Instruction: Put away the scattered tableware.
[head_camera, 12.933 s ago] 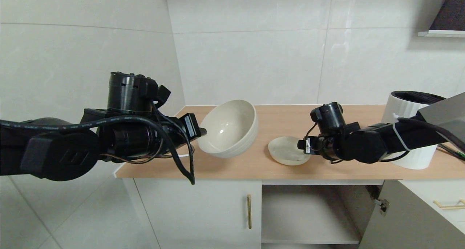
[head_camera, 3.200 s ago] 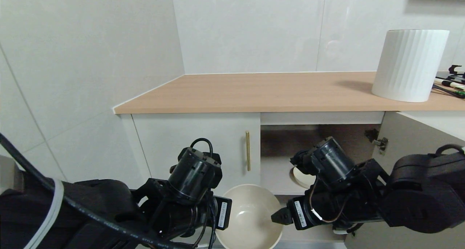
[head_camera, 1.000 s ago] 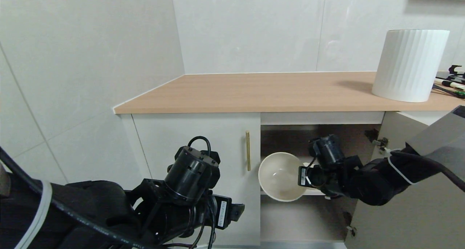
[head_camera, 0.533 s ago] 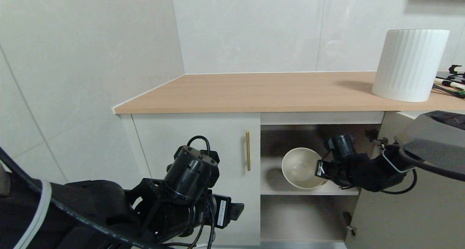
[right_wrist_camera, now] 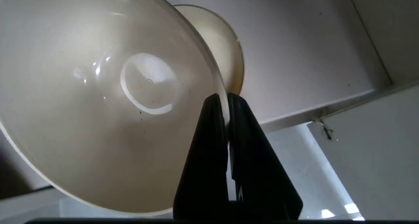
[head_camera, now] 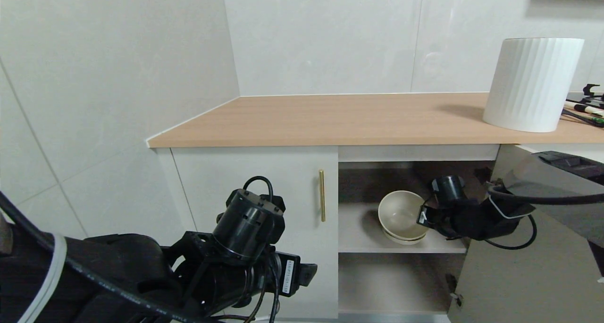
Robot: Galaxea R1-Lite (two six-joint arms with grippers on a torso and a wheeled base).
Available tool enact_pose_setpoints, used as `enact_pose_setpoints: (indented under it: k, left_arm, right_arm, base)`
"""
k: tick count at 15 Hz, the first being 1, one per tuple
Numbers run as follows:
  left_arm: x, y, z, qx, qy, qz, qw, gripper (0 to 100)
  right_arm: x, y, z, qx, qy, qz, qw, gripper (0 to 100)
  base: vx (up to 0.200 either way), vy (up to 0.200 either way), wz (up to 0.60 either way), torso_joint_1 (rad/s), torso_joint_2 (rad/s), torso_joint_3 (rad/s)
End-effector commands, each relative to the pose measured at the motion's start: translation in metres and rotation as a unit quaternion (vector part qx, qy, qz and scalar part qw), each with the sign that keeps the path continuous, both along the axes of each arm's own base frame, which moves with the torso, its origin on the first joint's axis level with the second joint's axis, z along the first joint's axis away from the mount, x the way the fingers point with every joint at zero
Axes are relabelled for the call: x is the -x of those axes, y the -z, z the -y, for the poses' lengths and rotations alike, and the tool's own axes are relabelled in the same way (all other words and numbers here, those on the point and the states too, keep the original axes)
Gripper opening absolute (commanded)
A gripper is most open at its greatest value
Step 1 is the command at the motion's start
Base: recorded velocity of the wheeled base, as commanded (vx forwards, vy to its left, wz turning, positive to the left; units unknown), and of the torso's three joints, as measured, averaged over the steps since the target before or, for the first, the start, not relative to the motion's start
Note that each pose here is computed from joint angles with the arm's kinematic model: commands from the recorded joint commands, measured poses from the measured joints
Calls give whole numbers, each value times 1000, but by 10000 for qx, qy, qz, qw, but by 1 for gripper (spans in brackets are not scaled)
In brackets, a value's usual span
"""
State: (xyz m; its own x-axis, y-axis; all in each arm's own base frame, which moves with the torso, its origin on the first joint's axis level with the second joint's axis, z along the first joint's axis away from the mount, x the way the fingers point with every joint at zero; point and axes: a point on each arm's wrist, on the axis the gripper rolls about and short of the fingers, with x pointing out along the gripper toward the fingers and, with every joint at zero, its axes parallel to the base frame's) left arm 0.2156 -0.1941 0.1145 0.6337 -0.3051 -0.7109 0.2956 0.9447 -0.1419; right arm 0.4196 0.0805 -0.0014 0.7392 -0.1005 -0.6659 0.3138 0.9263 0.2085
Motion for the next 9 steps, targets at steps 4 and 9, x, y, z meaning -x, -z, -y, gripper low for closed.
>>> enact_pose_setpoints:
  k: [4,9]
  left_arm:
    - [-1,2,0,-24,-13,-25,10000,100]
    - [-1,2,0,-24,-6,-25,10000,100]
  right_arm:
    - [-12,15,5,15,78,-32,10000,0]
    - [-16,18,8,46,150,-26,9999,0]
  base:
    - [0,0,0,0,0,0]
    - [0,0,0,0,0,0]
